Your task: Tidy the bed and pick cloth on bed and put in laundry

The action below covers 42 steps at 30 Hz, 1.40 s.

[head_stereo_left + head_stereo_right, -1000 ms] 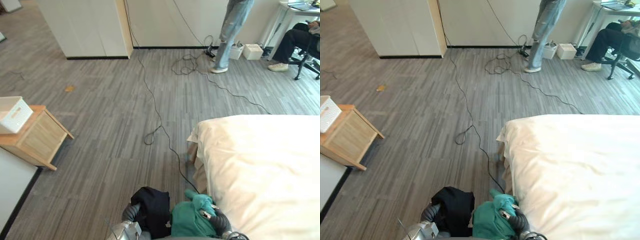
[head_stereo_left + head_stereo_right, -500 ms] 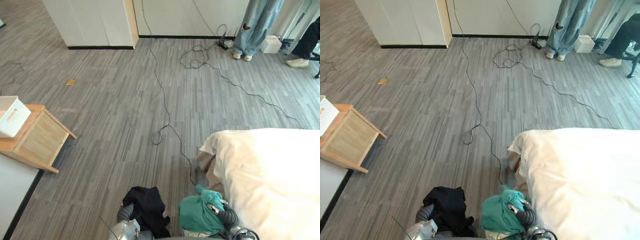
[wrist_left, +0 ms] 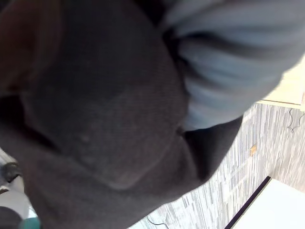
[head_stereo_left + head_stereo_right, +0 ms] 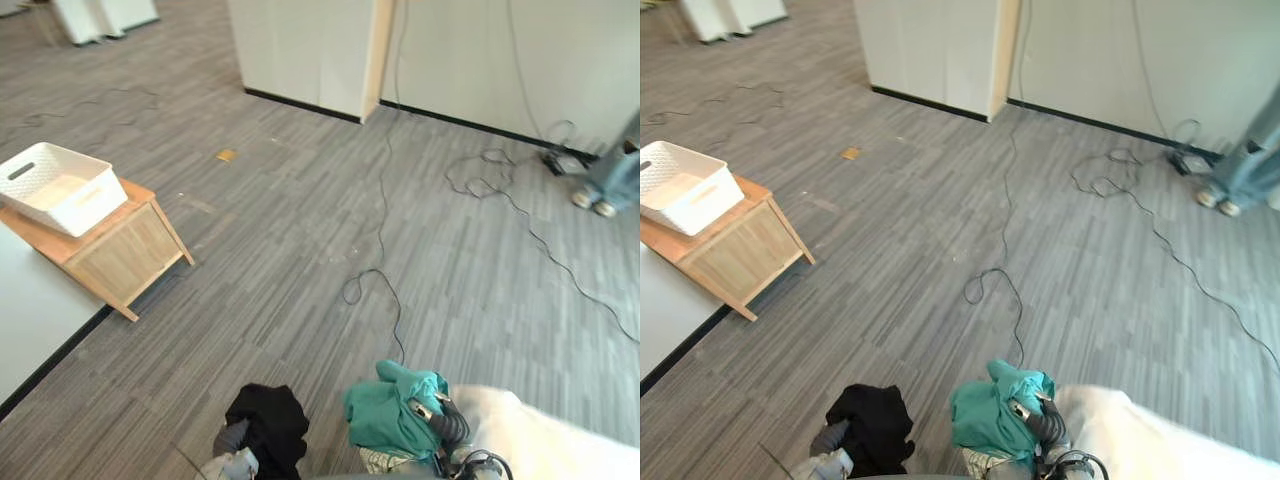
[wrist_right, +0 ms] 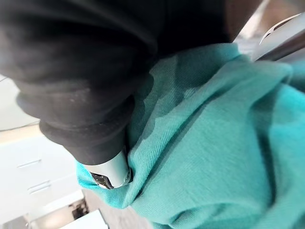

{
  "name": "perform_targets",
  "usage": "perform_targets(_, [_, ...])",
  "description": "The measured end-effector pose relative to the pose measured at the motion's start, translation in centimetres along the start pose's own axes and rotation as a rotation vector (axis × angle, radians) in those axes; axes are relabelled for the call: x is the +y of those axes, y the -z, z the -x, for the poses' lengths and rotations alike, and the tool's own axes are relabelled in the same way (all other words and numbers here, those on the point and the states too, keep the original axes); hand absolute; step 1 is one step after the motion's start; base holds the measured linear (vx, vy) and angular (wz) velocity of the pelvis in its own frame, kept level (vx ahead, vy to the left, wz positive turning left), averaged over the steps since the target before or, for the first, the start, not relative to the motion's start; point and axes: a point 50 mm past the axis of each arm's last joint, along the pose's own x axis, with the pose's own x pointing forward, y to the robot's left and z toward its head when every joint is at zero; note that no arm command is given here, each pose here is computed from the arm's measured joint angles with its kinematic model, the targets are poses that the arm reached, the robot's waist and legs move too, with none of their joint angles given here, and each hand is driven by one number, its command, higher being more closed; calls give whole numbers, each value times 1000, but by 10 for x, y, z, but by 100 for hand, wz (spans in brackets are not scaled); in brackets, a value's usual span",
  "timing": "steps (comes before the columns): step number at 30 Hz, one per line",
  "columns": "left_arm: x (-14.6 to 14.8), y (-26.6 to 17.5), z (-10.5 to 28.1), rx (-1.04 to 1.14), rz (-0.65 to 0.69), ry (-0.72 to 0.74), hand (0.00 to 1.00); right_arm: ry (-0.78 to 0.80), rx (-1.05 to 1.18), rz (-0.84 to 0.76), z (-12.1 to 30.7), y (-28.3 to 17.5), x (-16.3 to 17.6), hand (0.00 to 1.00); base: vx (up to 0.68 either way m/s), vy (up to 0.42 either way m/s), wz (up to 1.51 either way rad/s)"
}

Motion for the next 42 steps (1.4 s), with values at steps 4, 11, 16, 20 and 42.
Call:
perform_targets(4, [-18, 5, 0, -18, 107, 36, 100, -36, -47, 83, -22, -28, -5, 100, 546, -567, -15])
perform_targets(11, [-15, -8, 3, -110, 248, 33, 100, -98, -49, 126, -30, -34, -4, 100, 452, -316, -47])
perform_targets(16, [-13, -7, 7, -112, 314, 4, 100, -112, 6, 168, -25, -28, -3, 100, 589, -207, 66])
perform_targets(20, [-8, -9, 6, -115, 316, -18, 100, -95, 9, 132, -31, -28, -1, 100, 522, -168, 82])
perform_targets(42, [-22, 7, 11, -59, 156, 54, 100, 211, -128, -127, -14, -43, -28, 100, 494, -414, 127])
